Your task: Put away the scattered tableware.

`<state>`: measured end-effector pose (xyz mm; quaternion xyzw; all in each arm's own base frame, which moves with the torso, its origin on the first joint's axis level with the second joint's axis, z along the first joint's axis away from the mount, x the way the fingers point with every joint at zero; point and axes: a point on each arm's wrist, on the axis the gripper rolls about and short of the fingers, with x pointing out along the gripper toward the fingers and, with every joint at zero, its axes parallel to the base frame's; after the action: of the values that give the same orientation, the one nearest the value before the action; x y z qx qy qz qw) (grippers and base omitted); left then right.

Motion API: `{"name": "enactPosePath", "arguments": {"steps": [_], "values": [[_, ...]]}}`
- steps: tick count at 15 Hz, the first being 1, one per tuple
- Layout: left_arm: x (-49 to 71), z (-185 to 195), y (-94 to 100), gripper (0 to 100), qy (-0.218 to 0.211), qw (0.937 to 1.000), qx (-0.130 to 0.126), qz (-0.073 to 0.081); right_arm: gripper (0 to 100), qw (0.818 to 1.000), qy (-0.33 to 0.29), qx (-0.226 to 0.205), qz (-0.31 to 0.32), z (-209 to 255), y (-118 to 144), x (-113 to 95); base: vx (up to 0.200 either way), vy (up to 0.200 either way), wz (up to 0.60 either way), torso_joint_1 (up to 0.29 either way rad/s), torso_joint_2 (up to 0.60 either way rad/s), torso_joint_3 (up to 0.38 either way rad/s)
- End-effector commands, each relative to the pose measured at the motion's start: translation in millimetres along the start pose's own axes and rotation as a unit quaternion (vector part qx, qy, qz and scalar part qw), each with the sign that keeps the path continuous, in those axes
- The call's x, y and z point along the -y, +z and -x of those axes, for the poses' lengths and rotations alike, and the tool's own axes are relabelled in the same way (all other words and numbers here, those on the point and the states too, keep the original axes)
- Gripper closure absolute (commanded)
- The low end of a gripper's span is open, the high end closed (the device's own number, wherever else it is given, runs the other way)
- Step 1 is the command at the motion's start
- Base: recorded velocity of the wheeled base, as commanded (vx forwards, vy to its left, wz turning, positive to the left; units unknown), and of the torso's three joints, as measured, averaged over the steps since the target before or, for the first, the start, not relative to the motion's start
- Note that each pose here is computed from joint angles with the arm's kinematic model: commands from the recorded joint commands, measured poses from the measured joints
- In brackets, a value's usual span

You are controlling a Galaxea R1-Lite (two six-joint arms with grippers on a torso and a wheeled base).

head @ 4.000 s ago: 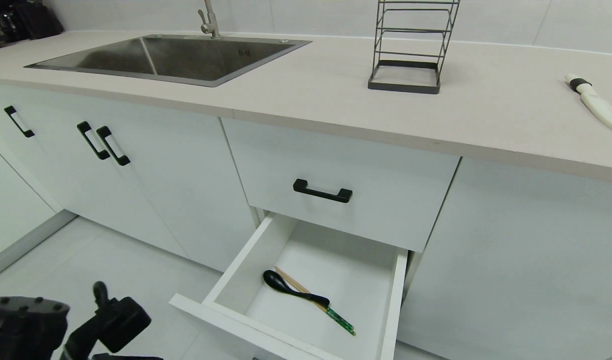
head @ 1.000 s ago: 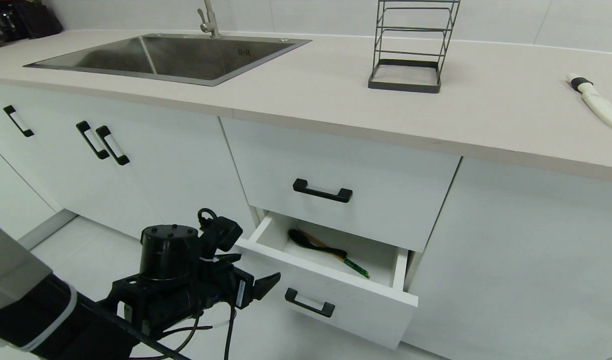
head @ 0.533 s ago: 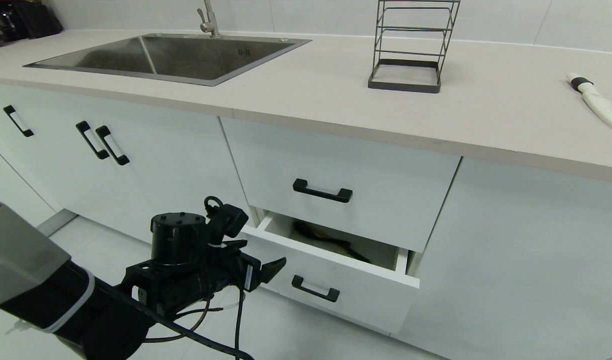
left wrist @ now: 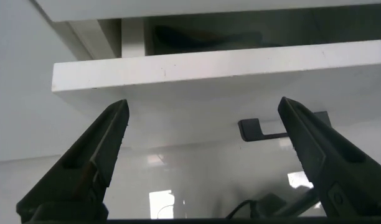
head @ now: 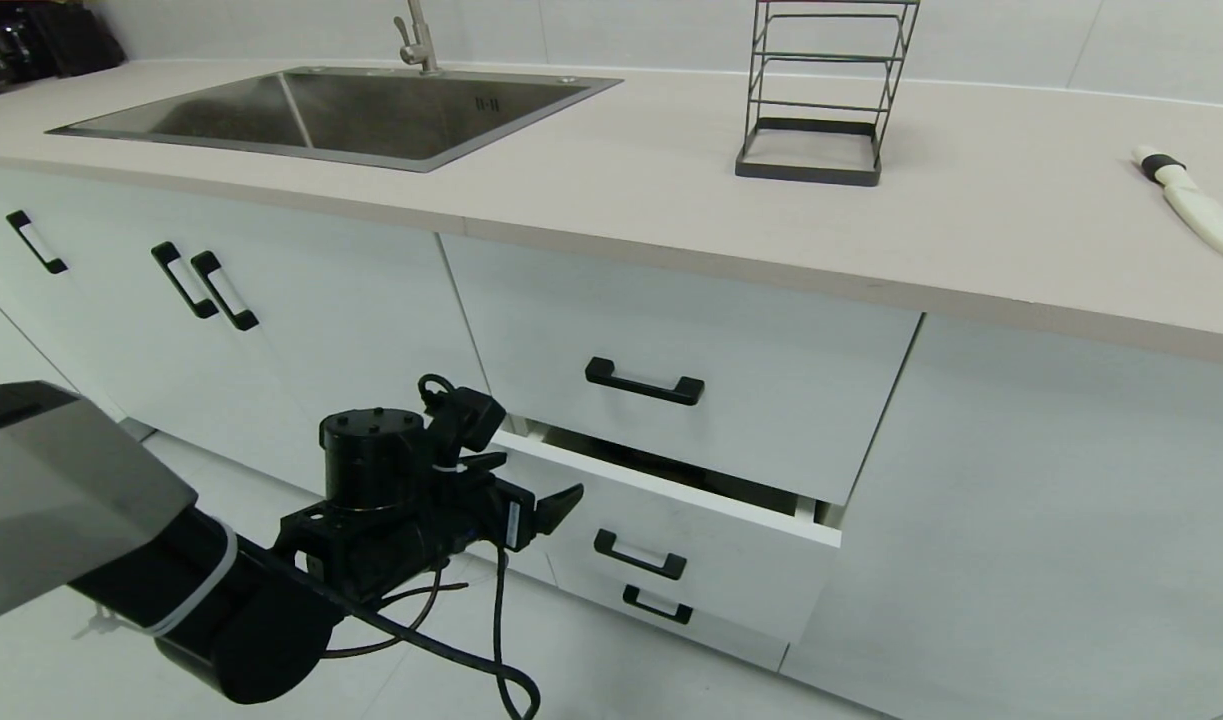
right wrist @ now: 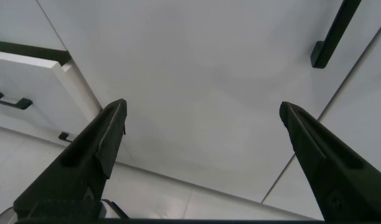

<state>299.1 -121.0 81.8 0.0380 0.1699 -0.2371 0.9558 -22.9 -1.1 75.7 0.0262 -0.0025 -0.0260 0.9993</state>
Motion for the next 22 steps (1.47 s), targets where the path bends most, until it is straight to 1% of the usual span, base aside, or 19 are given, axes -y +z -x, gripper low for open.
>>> {"name": "enactPosePath", "arguments": {"steps": [1, 4, 6, 8, 10, 12, 15, 18, 22], "values": [[-0.3, -5, -3.4, 0, 0.000, 1.0000, -0.004, 0.001, 0, 1.000, 0.000, -0.001, 0.000, 0, 0, 0, 0.000, 0.000, 0.00, 0.000, 0.00, 0.000], [-0.5, -8, -5.1, 0, 0.000, 1.0000, -0.007, 0.000, 0, 1.000, 0.000, -0.001, 0.000, 0, 0, 0, 0.000, 0.000, 0.00, 0.000, 0.00, 0.000], [-2.4, -14, 0.5, 0, 0.001, 1.0000, 0.007, 0.000, 0, 1.000, 0.000, 0.000, 0.000, 0, 0, 0, 0.000, 0.000, 0.00, 0.000, 0.00, 0.000], [-4.1, -15, 0.8, 0, 0.003, 1.0000, 0.010, 0.000, 0, 1.000, 0.000, 0.000, 0.000, 0, 0, 0, 0.000, 0.000, 0.00, 0.000, 0.00, 0.000], [-7.1, -19, 2.5, 0, 0.006, 0.9997, 0.022, 0.000, 0, 1.000, 0.000, -0.001, 0.000, 0, 0, 0, 0.000, 0.000, 0.00, 0.000, 0.00, 0.000], [-7.6, -22, 2.9, 0, -0.002, 0.9995, 0.031, -0.002, 0, 1.000, 0.000, 0.000, 0.000, 0, 0, 0, 0.000, 0.000, 0.00, 0.000, 0.00, 0.000], [-7.8, -24, 1.3, 0, -0.004, 0.9995, 0.033, -0.002, 0, 1.000, 0.000, -0.001, 0.000, 0, 0, 0, 0.000, 0.000, 0.00, 0.000, 0.00, 0.000], [-9.1, -30, 5.4, 0, -0.003, 0.9990, 0.043, -0.003, 0, 1.000, 0.000, -0.001, 0.000, 0, 0, 0, 0.000, 0.000, 0.00, 0.000, 0.00, 0.000], [-8.7, -31, 5.3, 0, -0.005, 0.9988, 0.048, -0.004, 0, 1.000, 0.000, 0.000, 0.000, 0, 0, 0, 0.000, 0.000, 0.00, 0.000, 0.00, 0.000]]}}
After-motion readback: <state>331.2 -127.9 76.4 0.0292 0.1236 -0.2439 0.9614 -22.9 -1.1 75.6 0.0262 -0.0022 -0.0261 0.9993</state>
